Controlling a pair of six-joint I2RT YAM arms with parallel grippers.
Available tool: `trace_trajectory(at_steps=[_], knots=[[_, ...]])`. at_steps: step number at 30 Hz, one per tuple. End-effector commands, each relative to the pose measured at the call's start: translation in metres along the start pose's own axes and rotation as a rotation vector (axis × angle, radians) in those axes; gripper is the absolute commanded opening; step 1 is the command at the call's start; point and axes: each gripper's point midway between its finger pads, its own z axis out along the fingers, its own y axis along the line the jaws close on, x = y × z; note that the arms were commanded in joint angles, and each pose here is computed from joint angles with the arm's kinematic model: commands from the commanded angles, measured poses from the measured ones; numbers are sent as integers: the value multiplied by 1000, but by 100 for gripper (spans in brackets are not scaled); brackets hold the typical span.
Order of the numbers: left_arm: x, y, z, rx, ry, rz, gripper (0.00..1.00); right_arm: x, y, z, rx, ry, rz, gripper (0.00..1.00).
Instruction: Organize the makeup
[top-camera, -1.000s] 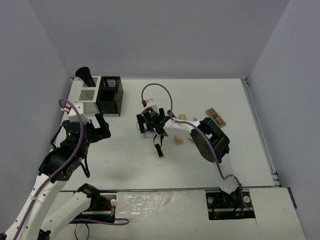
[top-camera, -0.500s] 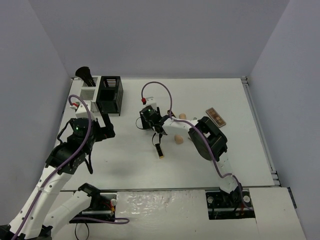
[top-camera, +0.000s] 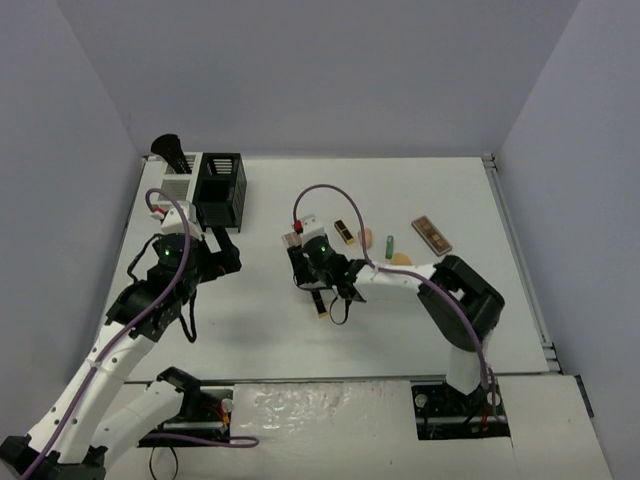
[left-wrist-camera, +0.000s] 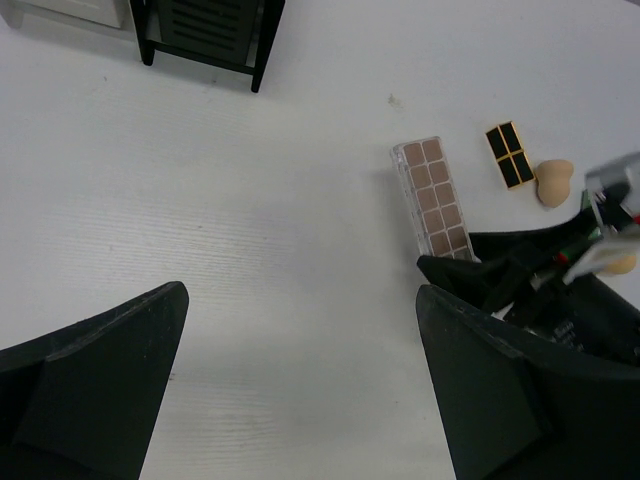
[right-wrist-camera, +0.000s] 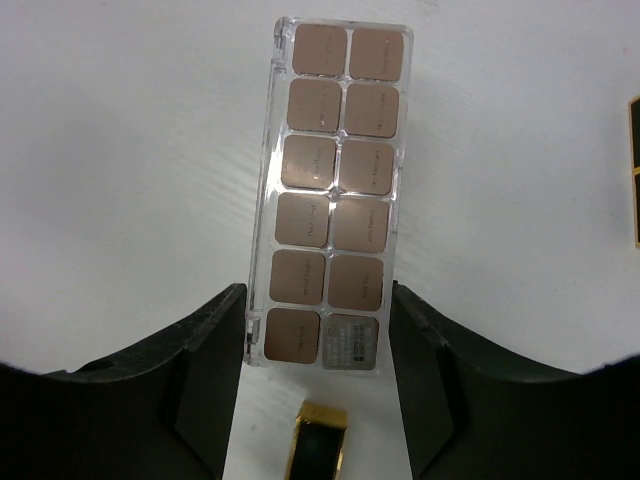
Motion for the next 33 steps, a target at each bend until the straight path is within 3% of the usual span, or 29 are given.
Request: trace_trajectory(at_steps=[1, 11, 24, 28, 33], knots=[[-34, -25, 2, 78, -93, -99, 97, -93, 52, -69, -176, -368, 2, 0], [-44, -65, 15, 233, -84, -143, 97, -122, 79, -146, -367, -609, 21, 0], [-50, -114, 35, 414, -40, -219, 84, -137, 89, -181, -457, -698, 32, 0], [-52, -120, 36, 446, -43, -240, 72, -138, 90, -183, -465, -703, 34, 0], [-55, -128, 31, 494, -56, -253, 43, -137, 92, -182, -474, -703, 36, 0]])
